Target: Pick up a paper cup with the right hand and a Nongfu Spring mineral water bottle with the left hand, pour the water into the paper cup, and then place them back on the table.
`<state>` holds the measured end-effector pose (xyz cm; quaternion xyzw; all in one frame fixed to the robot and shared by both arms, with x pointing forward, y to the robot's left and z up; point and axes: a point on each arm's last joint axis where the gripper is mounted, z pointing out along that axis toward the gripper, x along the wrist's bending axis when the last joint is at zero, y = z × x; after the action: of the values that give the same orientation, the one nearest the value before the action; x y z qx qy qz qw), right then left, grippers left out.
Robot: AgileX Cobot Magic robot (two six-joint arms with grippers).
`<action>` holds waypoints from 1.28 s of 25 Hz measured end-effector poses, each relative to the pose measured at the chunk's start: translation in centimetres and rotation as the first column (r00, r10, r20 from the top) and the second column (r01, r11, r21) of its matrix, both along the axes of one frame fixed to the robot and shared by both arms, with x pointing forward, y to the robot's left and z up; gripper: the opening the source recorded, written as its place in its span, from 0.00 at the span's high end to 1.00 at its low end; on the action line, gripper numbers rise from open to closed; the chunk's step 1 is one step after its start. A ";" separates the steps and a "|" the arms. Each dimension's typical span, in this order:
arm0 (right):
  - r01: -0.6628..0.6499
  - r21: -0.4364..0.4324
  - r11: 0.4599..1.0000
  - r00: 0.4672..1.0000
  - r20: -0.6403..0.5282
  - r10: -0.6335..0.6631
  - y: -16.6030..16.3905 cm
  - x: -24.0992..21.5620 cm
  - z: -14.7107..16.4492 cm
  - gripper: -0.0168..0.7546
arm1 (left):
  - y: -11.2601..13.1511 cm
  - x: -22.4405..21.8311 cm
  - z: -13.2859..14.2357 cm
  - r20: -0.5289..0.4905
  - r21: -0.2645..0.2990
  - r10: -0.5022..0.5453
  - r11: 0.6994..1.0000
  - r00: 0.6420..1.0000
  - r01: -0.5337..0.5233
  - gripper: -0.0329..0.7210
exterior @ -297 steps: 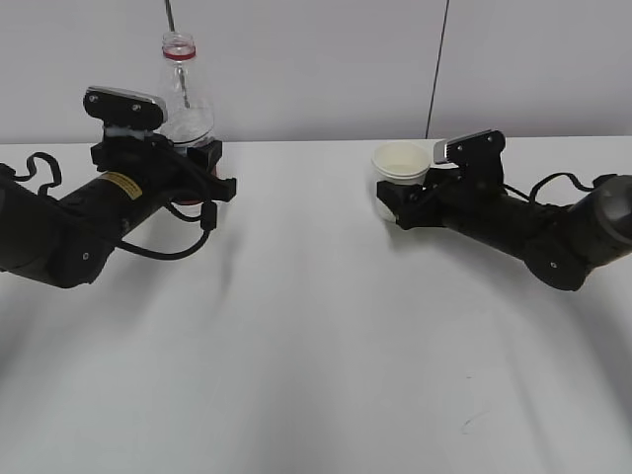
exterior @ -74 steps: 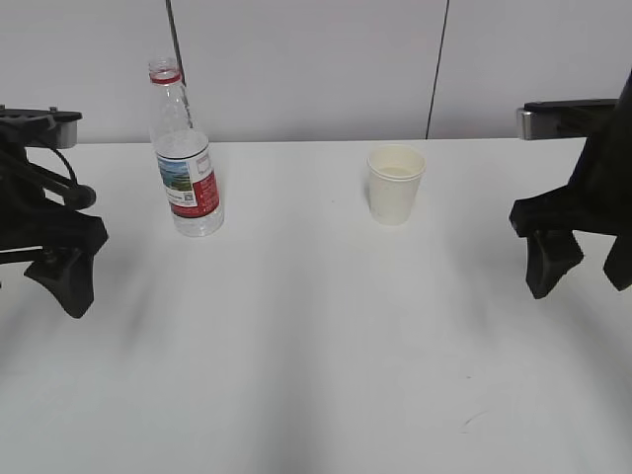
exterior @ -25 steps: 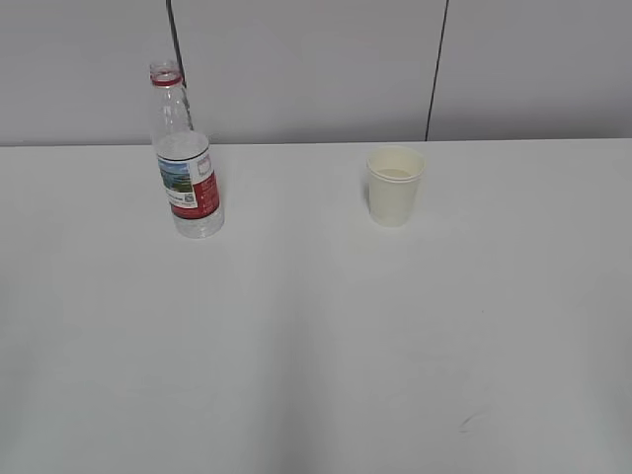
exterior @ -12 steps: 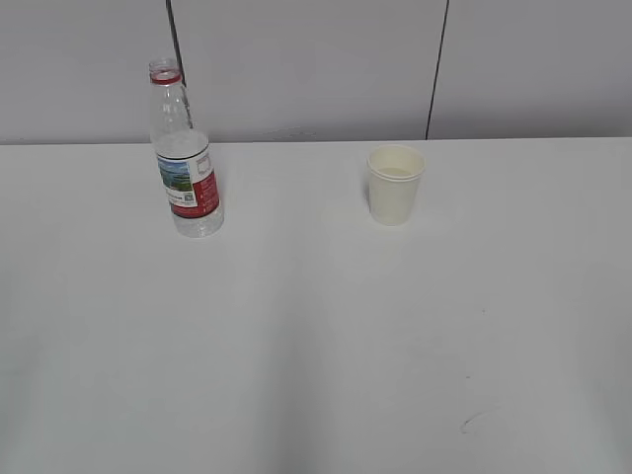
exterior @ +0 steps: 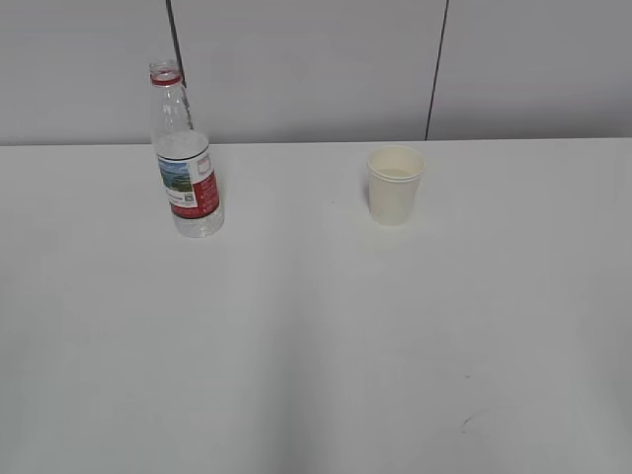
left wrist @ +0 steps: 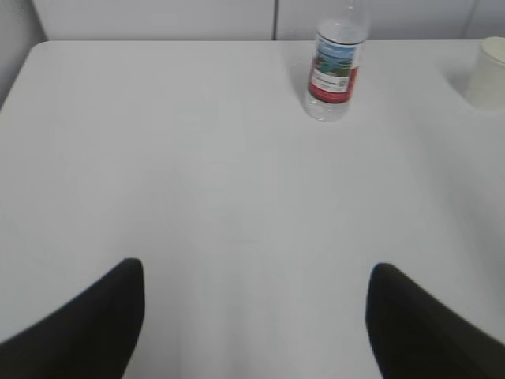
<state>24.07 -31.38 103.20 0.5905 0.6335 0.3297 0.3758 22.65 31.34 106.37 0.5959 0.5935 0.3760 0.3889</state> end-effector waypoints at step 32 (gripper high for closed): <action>0.076 -0.026 0.997 0.997 0.010 -0.075 -0.2 -0.1 0.1 0.22 | -0.2 -0.2 0.0 0.000 0.001 0.130 0.991 0.991 -0.130 0.32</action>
<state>24.01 -31.60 103.28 0.6075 0.6135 0.3093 0.3986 22.49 31.18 106.38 0.5561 0.6310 0.4010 0.3632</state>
